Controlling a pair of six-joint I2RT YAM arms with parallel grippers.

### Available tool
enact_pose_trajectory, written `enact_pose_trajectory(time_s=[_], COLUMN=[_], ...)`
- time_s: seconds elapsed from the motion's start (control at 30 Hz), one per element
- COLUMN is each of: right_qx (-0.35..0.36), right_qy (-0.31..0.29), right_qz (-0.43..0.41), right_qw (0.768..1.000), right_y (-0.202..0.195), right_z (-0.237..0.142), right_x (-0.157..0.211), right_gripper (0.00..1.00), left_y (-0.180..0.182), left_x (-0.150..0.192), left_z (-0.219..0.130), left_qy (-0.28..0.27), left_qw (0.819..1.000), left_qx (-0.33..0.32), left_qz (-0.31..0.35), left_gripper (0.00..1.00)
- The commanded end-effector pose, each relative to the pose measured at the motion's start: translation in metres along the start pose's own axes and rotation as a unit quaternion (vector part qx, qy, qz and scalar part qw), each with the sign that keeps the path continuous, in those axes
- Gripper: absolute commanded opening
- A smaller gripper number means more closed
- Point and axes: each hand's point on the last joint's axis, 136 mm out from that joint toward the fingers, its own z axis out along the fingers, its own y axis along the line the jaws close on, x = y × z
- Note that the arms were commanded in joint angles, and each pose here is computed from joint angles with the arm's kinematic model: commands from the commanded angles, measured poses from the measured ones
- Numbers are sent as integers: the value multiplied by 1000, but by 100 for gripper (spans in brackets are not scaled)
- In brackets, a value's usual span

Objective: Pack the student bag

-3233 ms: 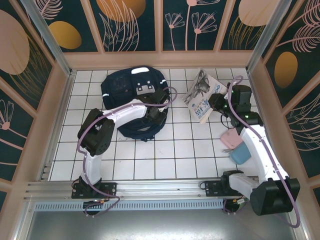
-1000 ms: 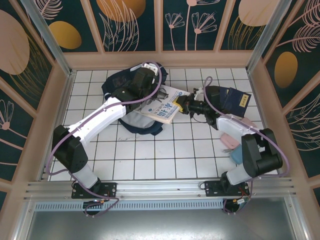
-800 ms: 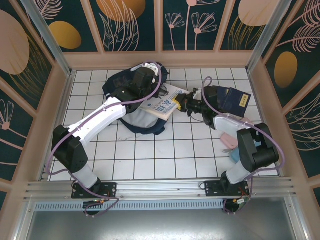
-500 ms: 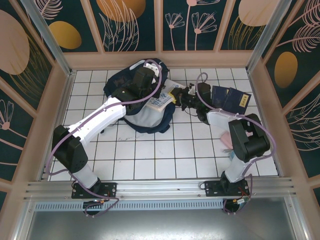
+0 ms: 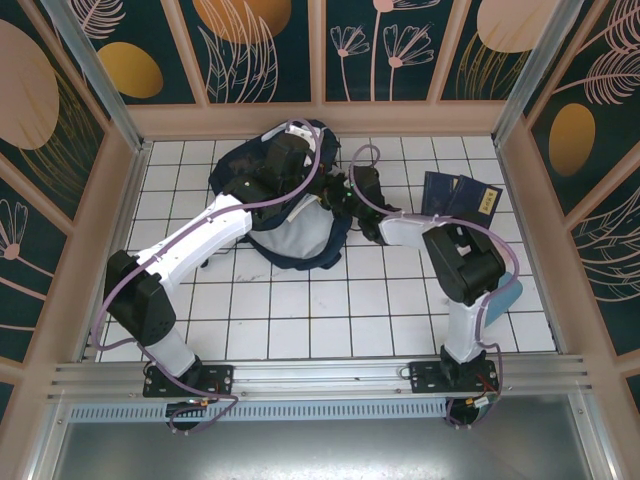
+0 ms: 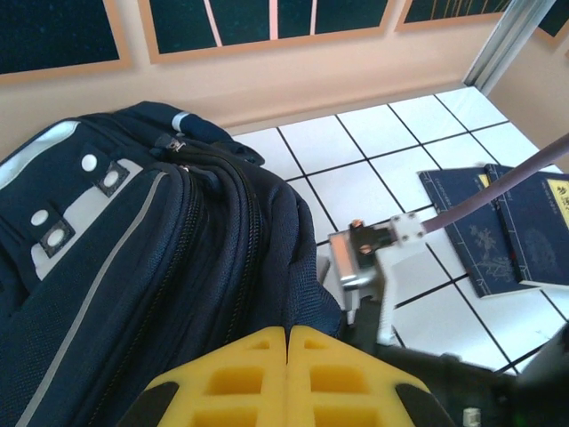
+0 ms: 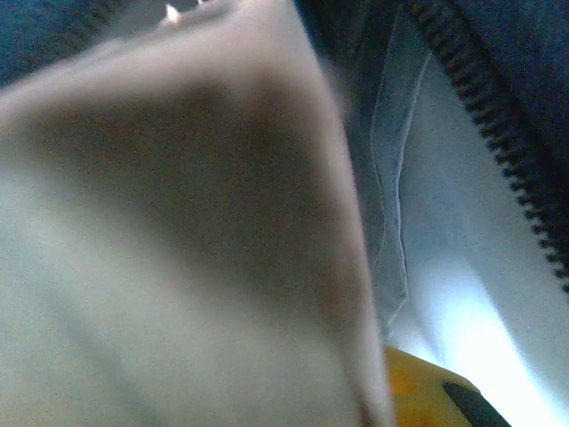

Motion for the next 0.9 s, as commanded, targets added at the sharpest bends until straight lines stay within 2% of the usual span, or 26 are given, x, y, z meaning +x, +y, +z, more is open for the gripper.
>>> enact_pose_trajectory(time_s=[0.0,0.13,0.57,0.77,0.83,0.87], right_qx=[-117,-111,-106,-101,-103,-102], right_qy=[-80,-113,-132,-130,-119,-112], right_qz=[-44,-41,-40,-73,-74,-69], right_qw=[989,987,985,984,985,986], right_y=[72,60,46,44,42,40], right_z=[0,6,55,72,74,75], right_x=[-26,-31,-31,-32,-29,-28], right_gripper=[0,0,0,0,6,12], left_y=[-15,-15,-22,-24,-23,-21], left_x=[-61,-63,-53,-54,-53,-54], left_z=[-19,-20,-19,-22,-21,-21], left_qy=[-93,-95,-68,-67,-66,-68], left_qw=[994,994,996,996,996,996], left_qx=[28,27,48,53,48,42], left_qz=[-47,-51,-38,-30,-31,-33], left_gripper=[0,0,0,0,0,0])
